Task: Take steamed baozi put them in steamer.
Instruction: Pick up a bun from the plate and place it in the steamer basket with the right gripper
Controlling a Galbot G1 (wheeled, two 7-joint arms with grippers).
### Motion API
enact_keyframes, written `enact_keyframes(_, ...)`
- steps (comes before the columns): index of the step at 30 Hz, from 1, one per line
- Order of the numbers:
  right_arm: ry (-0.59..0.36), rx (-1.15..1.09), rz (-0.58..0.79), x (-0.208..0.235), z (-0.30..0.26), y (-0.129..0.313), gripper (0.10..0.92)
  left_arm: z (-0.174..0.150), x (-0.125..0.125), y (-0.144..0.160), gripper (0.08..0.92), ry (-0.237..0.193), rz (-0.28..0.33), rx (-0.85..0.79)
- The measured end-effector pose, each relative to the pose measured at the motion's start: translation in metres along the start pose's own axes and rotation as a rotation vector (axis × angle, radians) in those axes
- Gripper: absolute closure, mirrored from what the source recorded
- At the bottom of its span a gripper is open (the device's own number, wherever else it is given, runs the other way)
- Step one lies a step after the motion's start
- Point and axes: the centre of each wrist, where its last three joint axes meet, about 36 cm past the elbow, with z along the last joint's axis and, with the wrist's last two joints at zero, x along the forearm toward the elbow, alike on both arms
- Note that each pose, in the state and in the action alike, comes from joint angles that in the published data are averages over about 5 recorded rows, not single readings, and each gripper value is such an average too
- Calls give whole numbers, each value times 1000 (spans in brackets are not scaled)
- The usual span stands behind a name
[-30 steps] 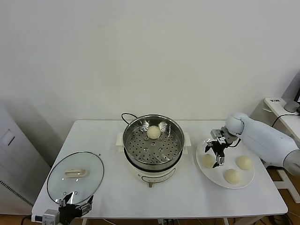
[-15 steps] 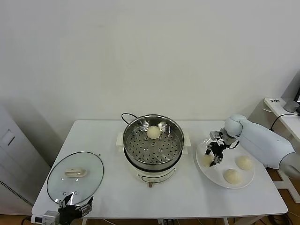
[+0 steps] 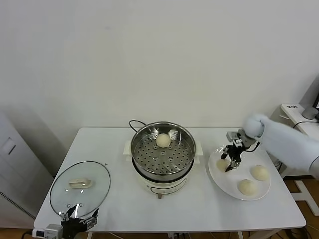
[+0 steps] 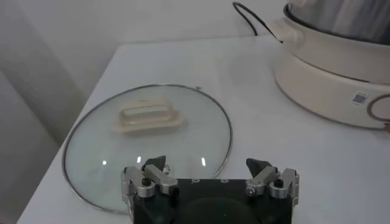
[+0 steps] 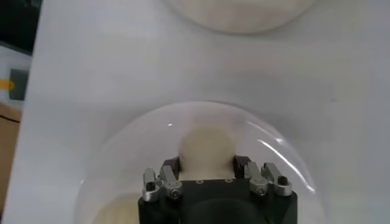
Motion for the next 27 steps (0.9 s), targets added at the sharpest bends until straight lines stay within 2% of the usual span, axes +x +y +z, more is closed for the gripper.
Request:
enact_keyframes(9, -84, -17, 57, 84, -60, -15, 479, -3, -1, -1, 177, -5, 5, -4)
enact_keyframes(14, -159, -37, 81, 114, -100, -22, 493, -3, -1, -2, 177, -5, 7, -7)
enact_keyframes(20, -242, -57, 87, 122, -151, -31, 494, -3, 0, -2, 177, -4, 10, -6)
enact_keyframes(27, -280, -62, 75, 104, -207, -38, 496, -2, -1, -3, 177, -3, 12, -4)
